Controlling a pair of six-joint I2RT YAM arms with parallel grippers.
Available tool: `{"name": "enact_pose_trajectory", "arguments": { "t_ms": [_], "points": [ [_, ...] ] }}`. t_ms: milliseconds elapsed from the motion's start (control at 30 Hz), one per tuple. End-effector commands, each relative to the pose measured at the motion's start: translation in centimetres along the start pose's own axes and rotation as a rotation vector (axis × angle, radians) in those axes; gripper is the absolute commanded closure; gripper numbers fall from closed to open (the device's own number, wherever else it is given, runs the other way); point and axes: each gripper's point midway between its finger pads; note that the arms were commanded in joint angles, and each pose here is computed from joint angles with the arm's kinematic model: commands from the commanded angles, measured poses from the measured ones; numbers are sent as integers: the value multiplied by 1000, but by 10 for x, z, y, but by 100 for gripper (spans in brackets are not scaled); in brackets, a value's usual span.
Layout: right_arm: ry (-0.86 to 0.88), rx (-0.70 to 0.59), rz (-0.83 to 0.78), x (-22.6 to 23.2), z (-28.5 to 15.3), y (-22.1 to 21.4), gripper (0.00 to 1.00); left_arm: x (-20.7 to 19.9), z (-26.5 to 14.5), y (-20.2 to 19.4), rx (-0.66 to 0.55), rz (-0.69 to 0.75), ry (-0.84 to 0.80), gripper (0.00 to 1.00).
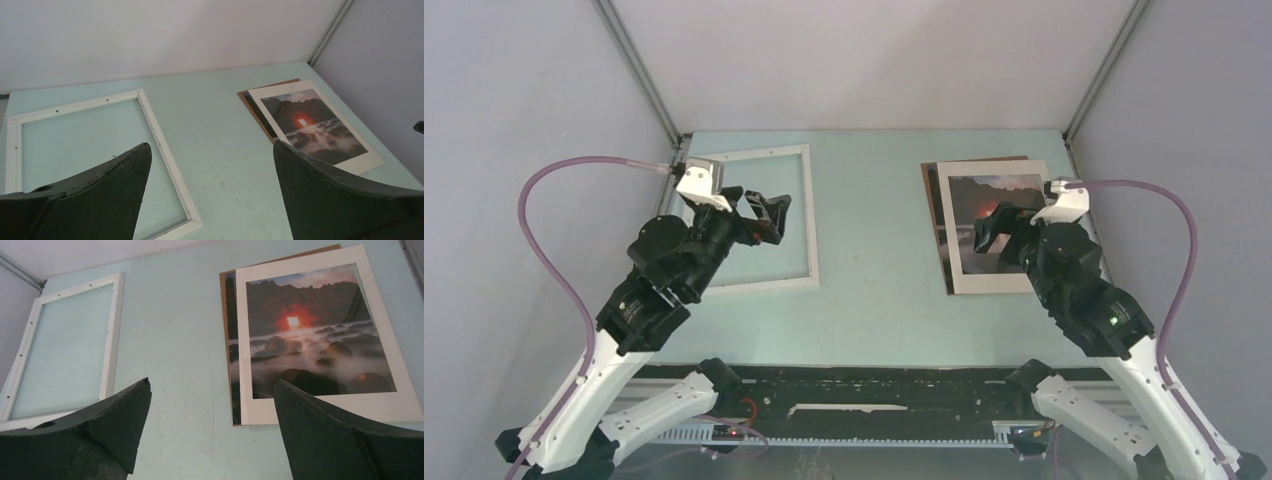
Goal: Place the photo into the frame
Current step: Adjust the photo frame item at the center of the board.
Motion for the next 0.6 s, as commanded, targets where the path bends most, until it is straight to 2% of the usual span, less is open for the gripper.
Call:
{"name": "enact_pose_trajectory", "arguments": {
  "t_ms": [0,100,267,433,567],
  "points": [
    [-4,20,29,9,20,-5,0,-4,5,-18,39,30,-16,0],
    [18,109,21,18,44,-24,0,-17,12,-35,81,3,-62,0],
    [-27,175,69,8,89,-42,0,-46,24,-70,181,-91,-161,0],
    [-15,232,342,-31,139,-45,0,-87,32,-110,284,-234,-314,0],
    [-129,186,407,-90,171,-35,0,-106,37,-146,368,-335,-363,0]
  ]
}}
Point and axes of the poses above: each gripper's point midway between its finger pads, its own z axis out along the fingers, its own x axis along the line the jaws close on, y = z × x, and after that the axes turned 9 degrees about z, right-handed
